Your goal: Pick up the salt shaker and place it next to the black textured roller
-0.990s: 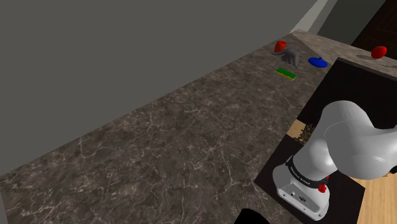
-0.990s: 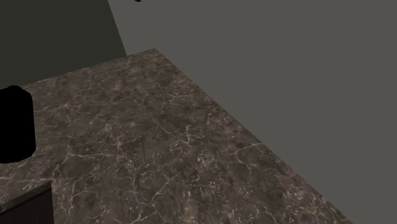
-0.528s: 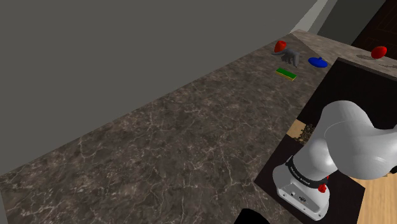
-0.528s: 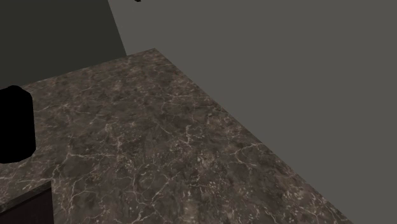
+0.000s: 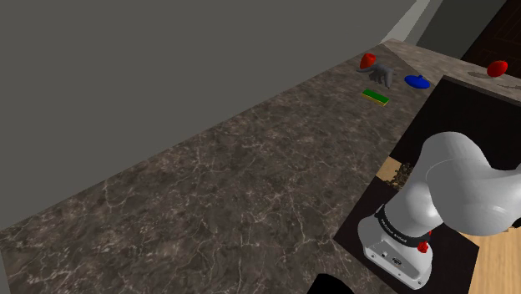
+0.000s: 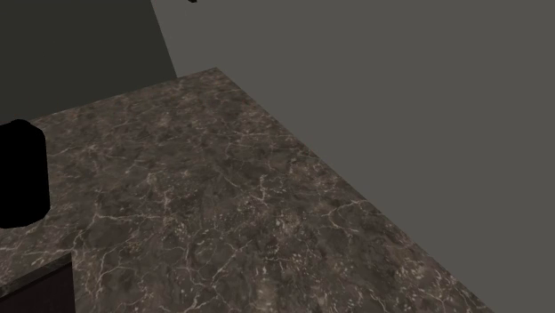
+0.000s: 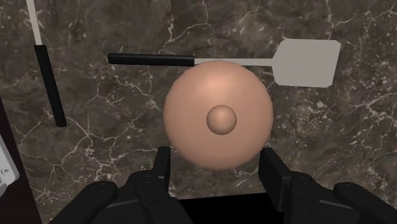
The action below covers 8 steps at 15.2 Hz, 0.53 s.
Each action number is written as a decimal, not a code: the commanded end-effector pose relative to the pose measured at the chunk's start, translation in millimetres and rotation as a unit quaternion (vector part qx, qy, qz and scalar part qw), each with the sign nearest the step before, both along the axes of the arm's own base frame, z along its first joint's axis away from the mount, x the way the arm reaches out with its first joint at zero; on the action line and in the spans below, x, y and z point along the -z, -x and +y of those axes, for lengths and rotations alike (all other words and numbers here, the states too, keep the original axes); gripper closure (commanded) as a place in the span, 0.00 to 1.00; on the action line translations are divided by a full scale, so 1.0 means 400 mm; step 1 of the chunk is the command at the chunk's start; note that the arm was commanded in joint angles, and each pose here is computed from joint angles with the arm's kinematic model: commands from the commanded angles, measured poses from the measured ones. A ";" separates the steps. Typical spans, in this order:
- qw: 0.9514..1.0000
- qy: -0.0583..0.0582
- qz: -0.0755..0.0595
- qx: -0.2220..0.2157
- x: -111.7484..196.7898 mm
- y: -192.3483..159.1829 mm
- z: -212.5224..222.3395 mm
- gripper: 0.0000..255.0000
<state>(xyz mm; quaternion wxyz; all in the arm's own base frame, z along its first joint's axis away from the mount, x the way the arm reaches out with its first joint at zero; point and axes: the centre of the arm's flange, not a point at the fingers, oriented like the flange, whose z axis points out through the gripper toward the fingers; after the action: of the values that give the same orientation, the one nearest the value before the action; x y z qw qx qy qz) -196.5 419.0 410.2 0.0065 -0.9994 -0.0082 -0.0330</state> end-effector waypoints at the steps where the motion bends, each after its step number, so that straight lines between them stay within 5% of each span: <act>1: 1.000 0.001 0.000 0.000 0.006 0.000 0.000 1.00; 5: 1.000 0.001 0.000 0.000 0.006 0.000 0.000 1.00; 6: 1.000 0.001 0.000 0.000 0.006 0.000 0.000 0.00; 8: 1.000 0.001 0.000 0.000 0.006 0.000 0.000 0.00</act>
<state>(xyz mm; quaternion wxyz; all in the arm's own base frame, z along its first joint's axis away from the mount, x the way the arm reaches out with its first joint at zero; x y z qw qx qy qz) -196.4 418.9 407.7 0.0053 -0.9994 -0.0082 -0.0330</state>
